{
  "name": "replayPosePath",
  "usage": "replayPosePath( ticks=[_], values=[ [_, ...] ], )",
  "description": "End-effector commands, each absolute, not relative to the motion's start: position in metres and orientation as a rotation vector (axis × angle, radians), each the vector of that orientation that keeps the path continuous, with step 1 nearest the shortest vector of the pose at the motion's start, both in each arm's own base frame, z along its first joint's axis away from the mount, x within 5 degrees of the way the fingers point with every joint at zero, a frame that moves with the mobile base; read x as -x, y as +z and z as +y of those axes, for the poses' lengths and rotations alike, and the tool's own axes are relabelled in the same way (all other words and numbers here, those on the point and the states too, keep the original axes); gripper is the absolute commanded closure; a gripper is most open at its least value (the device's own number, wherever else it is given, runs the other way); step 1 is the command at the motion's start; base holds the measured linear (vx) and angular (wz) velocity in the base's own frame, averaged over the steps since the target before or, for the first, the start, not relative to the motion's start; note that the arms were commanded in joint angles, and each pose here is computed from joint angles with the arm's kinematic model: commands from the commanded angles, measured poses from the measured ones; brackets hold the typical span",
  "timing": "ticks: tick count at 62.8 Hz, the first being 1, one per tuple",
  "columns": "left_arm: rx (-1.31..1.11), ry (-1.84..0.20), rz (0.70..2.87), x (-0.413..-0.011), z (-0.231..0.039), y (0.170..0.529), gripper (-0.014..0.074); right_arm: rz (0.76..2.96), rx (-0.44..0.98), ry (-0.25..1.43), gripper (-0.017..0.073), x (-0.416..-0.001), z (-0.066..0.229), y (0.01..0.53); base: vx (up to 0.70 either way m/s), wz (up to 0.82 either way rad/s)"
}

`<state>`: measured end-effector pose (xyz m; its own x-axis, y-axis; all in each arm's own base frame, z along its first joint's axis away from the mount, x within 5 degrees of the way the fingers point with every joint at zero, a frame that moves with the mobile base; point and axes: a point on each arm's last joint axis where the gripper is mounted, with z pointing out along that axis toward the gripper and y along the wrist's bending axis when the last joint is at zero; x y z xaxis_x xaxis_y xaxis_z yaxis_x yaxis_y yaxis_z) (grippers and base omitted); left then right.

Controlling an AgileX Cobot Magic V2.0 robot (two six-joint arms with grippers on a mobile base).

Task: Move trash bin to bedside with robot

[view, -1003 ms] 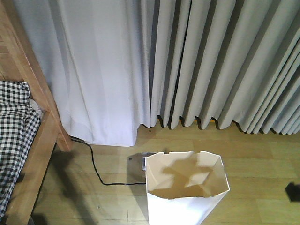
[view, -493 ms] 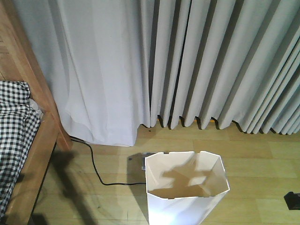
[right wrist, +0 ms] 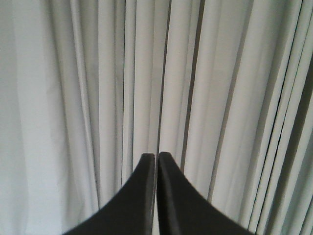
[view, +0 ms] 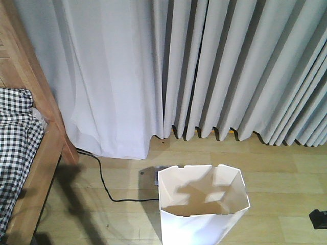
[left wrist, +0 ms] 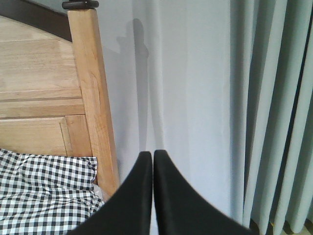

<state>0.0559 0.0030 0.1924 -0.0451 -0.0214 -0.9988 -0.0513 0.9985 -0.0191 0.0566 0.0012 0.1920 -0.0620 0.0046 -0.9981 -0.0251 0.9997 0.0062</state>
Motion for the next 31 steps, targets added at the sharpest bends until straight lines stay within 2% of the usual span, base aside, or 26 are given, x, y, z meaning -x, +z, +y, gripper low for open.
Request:
replayPosePath(
  ticks=[1, 31],
  values=[
    [0.055, 0.018, 1.513, -0.0544, 0.0027, 0.2076, 0.0600, 1.569, 0.019, 0.016, 0.0569, -0.0567, 0.0012, 0.1924, 0.00, 0.00],
    [0.055, 0.018, 1.513, -0.0544, 0.0027, 0.2076, 0.0600, 1.570, 0.018, 0.017, 0.0569, -0.0567, 0.0012, 0.1923, 0.00, 0.00]
  ],
)
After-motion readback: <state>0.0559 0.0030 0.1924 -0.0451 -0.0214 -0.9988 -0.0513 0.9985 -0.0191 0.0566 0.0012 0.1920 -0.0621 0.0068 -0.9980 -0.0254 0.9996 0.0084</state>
